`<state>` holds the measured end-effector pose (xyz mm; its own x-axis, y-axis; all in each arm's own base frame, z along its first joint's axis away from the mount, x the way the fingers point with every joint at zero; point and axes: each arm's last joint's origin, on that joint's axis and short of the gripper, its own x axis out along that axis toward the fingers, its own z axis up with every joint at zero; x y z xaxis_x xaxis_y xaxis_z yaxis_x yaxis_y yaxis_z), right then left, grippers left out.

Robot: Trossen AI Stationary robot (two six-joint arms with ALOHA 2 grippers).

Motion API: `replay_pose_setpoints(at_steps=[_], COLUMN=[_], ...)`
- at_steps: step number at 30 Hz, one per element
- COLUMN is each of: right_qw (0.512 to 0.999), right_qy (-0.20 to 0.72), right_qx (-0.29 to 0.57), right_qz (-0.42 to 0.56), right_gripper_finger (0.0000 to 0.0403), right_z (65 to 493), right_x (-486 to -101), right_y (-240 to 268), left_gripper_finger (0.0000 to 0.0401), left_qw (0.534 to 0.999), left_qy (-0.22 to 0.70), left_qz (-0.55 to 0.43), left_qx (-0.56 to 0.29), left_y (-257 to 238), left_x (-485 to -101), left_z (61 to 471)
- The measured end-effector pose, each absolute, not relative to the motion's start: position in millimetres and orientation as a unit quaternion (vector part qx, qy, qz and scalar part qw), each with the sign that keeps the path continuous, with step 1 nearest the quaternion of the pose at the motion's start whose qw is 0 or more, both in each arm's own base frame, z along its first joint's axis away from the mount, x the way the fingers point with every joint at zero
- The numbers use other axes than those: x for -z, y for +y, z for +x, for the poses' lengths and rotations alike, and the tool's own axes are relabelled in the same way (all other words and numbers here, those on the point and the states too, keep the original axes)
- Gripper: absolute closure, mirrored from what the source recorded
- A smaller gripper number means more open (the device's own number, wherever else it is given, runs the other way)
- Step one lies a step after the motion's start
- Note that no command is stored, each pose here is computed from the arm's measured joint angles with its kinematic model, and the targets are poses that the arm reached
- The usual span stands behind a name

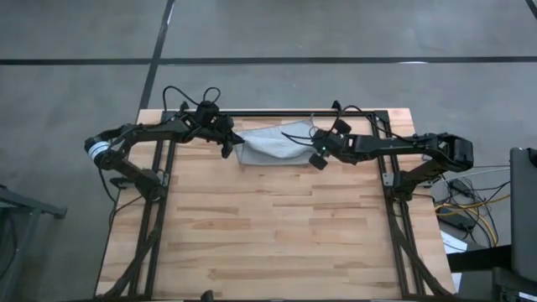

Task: Roll towel
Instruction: Fold the gray towel

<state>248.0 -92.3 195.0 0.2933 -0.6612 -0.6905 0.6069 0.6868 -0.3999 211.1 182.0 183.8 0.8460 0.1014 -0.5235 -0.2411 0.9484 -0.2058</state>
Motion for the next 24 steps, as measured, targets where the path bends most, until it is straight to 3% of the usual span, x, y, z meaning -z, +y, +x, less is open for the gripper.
replay_pose_setpoints(at_steps=[24], right_qw=[0.804], right_qy=[0.450], right_qx=[0.384], right_qz=[-0.057], right_gripper_finger=[0.0346], right_z=[246.6], right_x=[-194.0], right_y=[-99.6], left_gripper_finger=[0.0401], left_qw=[0.956], left_qy=[0.262], left_qz=[-0.108], left_qx=[-0.071], left_y=[181.3], left_x=[-184.0], left_z=[211.3])
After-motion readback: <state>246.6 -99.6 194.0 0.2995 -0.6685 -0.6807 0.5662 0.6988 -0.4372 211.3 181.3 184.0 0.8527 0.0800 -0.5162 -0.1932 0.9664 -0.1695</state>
